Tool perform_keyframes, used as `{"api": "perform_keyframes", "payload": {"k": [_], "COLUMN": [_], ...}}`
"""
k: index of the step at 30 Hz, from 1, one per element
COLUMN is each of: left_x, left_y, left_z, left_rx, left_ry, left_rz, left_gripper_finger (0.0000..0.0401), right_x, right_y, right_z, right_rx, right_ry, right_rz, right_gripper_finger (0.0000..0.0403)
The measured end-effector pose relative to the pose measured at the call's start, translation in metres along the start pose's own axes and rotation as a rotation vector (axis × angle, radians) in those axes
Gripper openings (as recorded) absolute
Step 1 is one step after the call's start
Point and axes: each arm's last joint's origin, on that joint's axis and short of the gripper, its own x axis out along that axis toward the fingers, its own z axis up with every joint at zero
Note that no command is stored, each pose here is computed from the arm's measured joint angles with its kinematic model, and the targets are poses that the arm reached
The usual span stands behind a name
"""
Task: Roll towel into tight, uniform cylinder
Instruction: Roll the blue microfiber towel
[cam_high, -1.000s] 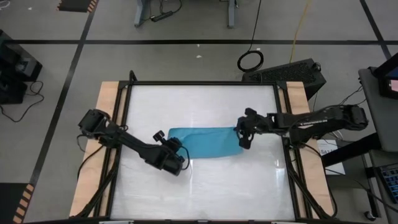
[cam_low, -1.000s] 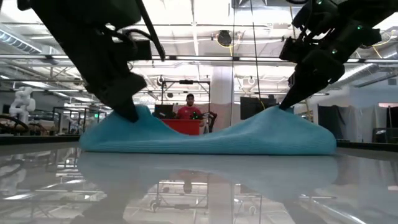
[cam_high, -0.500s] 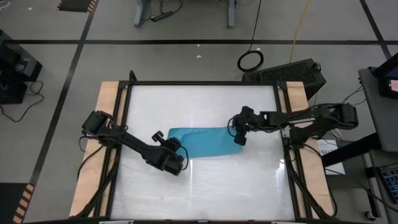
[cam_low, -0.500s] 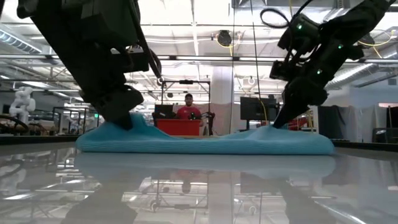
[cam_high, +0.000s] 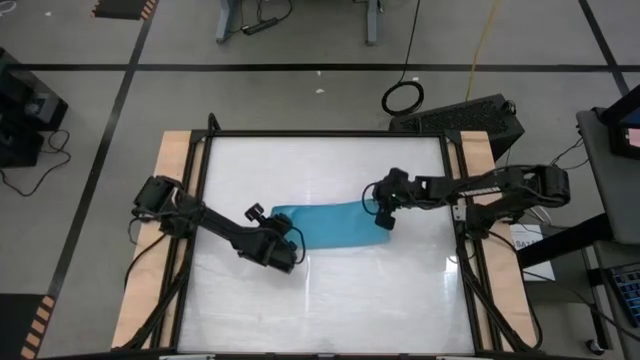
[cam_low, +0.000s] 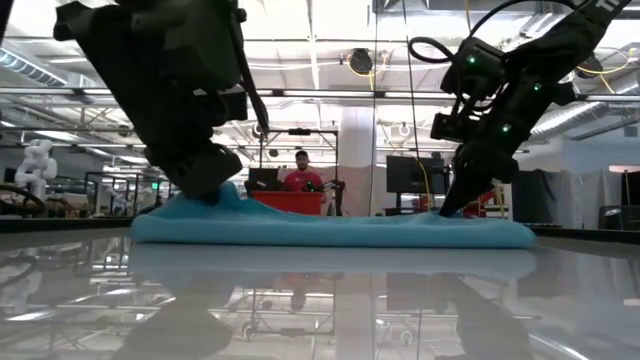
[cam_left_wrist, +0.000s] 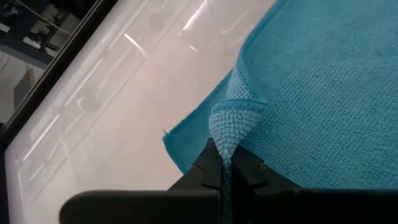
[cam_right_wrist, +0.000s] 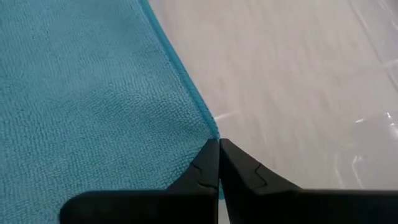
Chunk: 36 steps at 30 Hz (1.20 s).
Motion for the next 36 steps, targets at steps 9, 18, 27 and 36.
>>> {"api": "perform_keyframes", "payload": {"k": [9, 18, 27, 36], "left_x": [0.011, 0.014, 0.01, -0.018], "left_y": [0.003, 0.005, 0.009, 0.027], "left_z": [0.008, 0.011, 0.007, 0.012], "left_rx": [0.029, 0.022, 0.026, 0.006], "left_ry": [0.052, 0.06, 0.082, 0.044], "left_rz": [-0.027, -0.028, 0.006, 0.073], "left_gripper_finger": [0.001, 0.0094, 0.0178, 0.0185], "right_x": [0.001, 0.006, -0.004, -0.036], "right_y": [-0.007, -0.006, -0.008, -0.012], "right_z": [-0.003, -0.007, -0.004, 0.0], "right_rx": [0.021, 0.021, 0.025, 0.042], "right_ry": [0.03, 0.078, 0.044, -0.053], "right_rz": [-0.013, 0.0, -0.026, -0.032], "right_gripper_finger": [0.0, 0.0022, 0.0152, 0.0222]}}
